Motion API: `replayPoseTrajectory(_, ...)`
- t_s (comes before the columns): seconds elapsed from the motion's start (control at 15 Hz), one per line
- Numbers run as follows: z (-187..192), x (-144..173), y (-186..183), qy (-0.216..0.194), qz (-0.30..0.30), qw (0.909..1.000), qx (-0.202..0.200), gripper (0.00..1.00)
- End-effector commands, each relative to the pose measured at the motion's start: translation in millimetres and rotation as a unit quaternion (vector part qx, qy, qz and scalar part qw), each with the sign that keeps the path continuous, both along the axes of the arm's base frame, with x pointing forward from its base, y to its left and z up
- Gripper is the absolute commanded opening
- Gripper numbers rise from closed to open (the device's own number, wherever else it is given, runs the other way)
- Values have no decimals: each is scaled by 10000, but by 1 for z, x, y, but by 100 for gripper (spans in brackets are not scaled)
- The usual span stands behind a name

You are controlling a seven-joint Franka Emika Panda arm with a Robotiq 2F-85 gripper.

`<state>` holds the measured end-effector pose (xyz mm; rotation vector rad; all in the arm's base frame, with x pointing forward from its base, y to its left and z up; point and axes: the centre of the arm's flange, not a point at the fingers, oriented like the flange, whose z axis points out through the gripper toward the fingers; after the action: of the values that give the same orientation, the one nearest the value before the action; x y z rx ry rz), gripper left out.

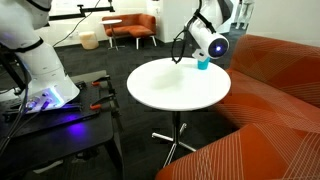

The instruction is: Put the pen in the blue cup

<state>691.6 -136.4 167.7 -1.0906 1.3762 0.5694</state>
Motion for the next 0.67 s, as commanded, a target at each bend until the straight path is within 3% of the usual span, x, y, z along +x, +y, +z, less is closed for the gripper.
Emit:
replayPoseTrajectory(0.0, -1, 26, 2, 114, -67, 9998, 144, 3)
replayPoseTrajectory(0.6, -27, 29, 1, 293, -81, 9994, 175, 3)
